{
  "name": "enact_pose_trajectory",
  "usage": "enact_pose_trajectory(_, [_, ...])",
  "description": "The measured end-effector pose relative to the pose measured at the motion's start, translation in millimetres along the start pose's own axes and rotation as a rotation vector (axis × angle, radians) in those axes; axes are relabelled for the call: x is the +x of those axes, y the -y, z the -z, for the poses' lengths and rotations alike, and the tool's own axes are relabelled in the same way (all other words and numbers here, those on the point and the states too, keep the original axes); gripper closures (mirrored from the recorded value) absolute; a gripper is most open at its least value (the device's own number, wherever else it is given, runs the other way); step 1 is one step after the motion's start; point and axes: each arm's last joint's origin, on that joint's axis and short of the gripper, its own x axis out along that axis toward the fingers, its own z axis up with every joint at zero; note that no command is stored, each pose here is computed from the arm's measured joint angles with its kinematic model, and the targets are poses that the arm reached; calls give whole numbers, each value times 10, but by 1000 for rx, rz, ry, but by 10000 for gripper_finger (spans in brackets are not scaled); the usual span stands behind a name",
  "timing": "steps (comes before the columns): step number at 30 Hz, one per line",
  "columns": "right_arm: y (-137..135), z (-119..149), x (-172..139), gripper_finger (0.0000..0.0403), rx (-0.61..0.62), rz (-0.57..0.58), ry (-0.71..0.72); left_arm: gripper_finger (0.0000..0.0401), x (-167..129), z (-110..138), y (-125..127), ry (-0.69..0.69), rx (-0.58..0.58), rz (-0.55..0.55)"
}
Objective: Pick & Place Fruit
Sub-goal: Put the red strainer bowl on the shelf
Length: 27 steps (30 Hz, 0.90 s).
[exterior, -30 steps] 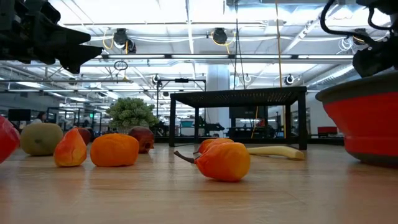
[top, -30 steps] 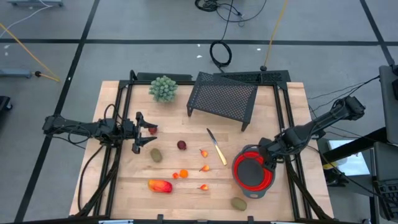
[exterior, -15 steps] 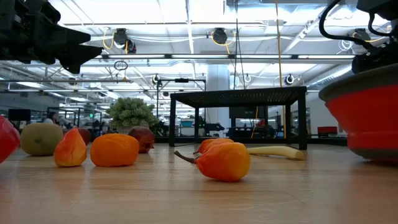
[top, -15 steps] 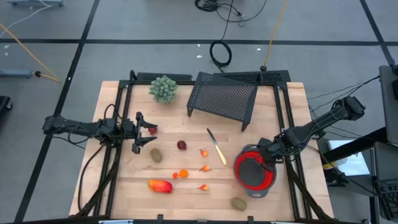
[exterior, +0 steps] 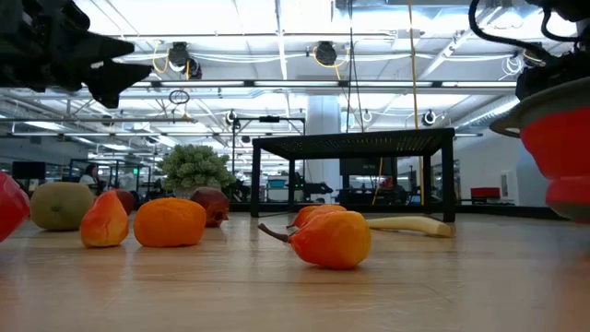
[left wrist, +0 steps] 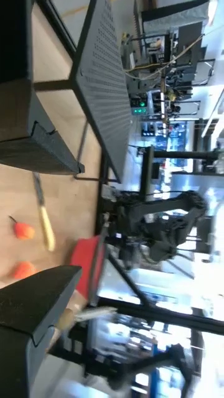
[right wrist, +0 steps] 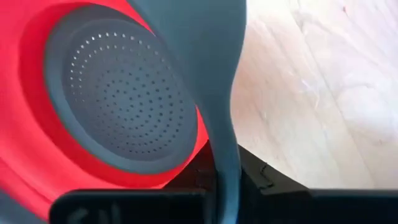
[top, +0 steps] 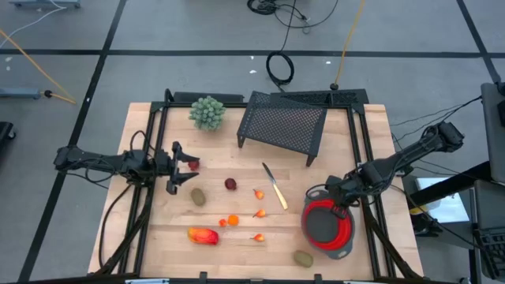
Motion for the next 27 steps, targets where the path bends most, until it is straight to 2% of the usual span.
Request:
enact_pose_trajectory(7, [-132, -40, -291, 398, -112, -108, 78, 151, -7, -119, 7, 122, -133, 15])
enact_pose_trajectory(10, [-221, -65, -492, 398, -127, -163, 113, 151, -11, -146, 8, 150, -149, 20])
enact_pose_trajectory(15, [-346, -106, -845, 398, -143, -192, 164, 151, -16, -175, 10, 180, -137, 22])
enact_pose_trajectory(22, [-480, -236, -1282, 398, -117, -122, 265, 151, -18, -182, -15, 193, -67, -71])
enact_pose_trajectory(27, [-554, -459, -1503, 398, -105, -47, 354, 151, -21, -184, -33, 194, -8, -140])
